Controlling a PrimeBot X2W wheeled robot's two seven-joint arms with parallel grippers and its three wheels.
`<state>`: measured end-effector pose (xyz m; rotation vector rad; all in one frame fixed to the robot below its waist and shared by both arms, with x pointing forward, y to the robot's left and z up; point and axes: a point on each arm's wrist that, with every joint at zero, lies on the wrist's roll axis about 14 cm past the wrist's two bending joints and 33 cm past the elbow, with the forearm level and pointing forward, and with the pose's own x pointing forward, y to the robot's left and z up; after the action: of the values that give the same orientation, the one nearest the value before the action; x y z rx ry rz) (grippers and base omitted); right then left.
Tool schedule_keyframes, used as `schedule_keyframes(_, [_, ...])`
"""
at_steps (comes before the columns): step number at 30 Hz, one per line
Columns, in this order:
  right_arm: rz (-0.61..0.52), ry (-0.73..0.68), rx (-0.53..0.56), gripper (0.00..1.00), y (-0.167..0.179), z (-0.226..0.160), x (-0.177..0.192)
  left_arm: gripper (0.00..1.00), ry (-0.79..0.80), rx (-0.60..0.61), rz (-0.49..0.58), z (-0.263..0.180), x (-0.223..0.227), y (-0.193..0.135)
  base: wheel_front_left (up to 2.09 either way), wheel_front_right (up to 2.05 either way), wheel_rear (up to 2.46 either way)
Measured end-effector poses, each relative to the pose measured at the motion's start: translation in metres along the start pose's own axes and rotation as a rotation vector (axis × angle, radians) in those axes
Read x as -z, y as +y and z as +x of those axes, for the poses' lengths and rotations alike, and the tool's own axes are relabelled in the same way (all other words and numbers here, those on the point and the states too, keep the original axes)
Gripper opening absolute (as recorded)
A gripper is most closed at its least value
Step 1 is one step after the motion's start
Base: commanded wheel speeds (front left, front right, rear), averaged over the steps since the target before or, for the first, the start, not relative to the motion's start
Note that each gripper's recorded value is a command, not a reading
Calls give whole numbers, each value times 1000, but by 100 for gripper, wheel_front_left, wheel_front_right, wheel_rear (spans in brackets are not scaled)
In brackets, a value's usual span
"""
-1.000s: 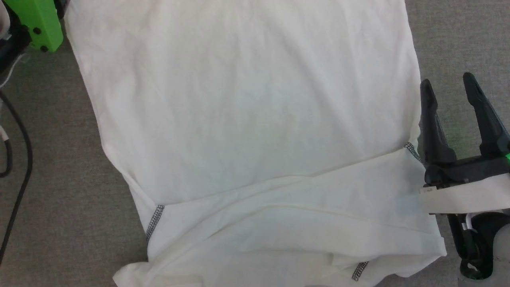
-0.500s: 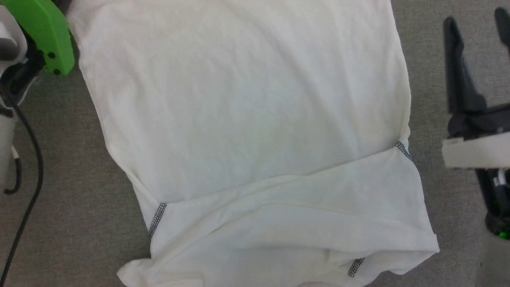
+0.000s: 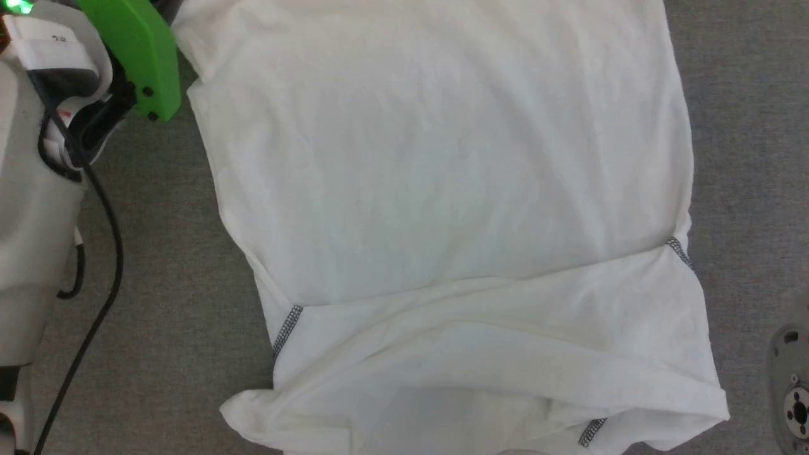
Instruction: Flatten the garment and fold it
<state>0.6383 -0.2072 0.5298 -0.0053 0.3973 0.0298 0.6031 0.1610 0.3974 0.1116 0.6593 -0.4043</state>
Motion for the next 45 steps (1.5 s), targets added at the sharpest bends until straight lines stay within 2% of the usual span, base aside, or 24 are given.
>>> schedule_keyframes(8, [10,258,-9,100,26,51,60,0,-20,36,11,6,2,-11,0,0,0])
schedule_keyframes(15, [-17,348,-20,100,46,79,99,0,-5,31,20,11,15,-5,0,0,0])
schedule_keyframes(26, [-2,413,-30,100,60,105,142,0,-8,16,21,20,23,8,0,0,0])
schedule_keyframes(27, [-1,416,-30,61,60,106,144,0,-9,16,20,21,24,9,0,0,0])
schedule_keyframes(28, [-1,408,-26,0,60,108,143,0,-8,15,18,22,24,11,0,0,0])
schedule_keyframes(36, [-12,318,-21,0,56,107,121,0,-88,-7,-16,22,11,19,0,0,0])
schedule_keyframes(45, [12,112,-28,0,40,88,54,0,-350,-77,-34,-7,-49,36,0,0,0])
